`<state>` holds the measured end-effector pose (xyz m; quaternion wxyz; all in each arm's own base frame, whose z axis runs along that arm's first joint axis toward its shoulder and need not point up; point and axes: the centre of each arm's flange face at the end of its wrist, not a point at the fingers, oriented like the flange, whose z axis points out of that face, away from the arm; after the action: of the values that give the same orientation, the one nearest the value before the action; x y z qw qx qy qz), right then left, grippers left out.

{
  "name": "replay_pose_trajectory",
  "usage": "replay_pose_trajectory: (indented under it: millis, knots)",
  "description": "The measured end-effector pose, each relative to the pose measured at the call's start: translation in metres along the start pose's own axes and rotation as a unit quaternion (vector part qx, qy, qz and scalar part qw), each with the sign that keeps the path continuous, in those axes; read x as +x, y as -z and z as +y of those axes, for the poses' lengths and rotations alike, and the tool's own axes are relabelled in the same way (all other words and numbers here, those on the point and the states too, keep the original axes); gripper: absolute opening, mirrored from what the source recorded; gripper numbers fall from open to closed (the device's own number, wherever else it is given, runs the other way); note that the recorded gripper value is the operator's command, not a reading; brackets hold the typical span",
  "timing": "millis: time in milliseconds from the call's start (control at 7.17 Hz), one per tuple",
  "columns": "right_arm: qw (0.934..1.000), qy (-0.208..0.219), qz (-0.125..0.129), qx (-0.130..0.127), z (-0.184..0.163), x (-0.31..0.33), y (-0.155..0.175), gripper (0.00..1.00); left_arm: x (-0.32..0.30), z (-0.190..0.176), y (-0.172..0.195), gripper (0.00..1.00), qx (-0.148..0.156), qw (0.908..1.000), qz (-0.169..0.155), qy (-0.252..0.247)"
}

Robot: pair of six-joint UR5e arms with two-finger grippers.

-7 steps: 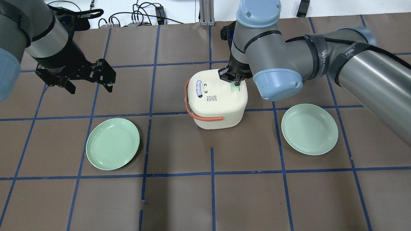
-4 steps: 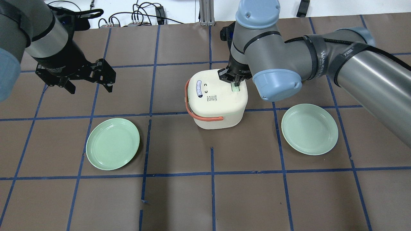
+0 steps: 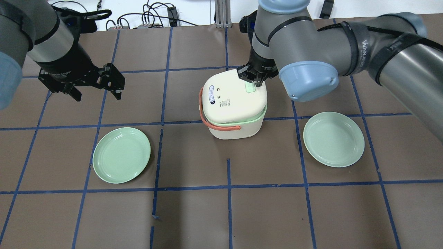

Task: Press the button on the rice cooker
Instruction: 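Lift the right gripper away as the cooker lid pops open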

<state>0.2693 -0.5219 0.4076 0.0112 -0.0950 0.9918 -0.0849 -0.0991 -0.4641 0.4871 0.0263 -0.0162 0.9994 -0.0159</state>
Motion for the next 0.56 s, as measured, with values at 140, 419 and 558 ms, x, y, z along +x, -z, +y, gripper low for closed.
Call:
replay_pose_trajectory:
  millis: [140,419,558]
  knots:
    - [1.0,-0.003,0.001,0.003,0.001,0.006,0.01,1.0,0.0,0.0,0.0,1.0,0.0,1.0,0.0,0.0]
    - [0.9995,-0.026,0.004,0.016,-0.002,0.035,0.045,1.0,0.0,0.0,0.0,1.0,0.0,1.0,0.0,0.0]
    - [0.9989,-0.044,0.006,0.012,-0.004,0.057,0.062,1.0,0.0,0.0,0.0,1.0,0.0,1.0,0.0,0.0]
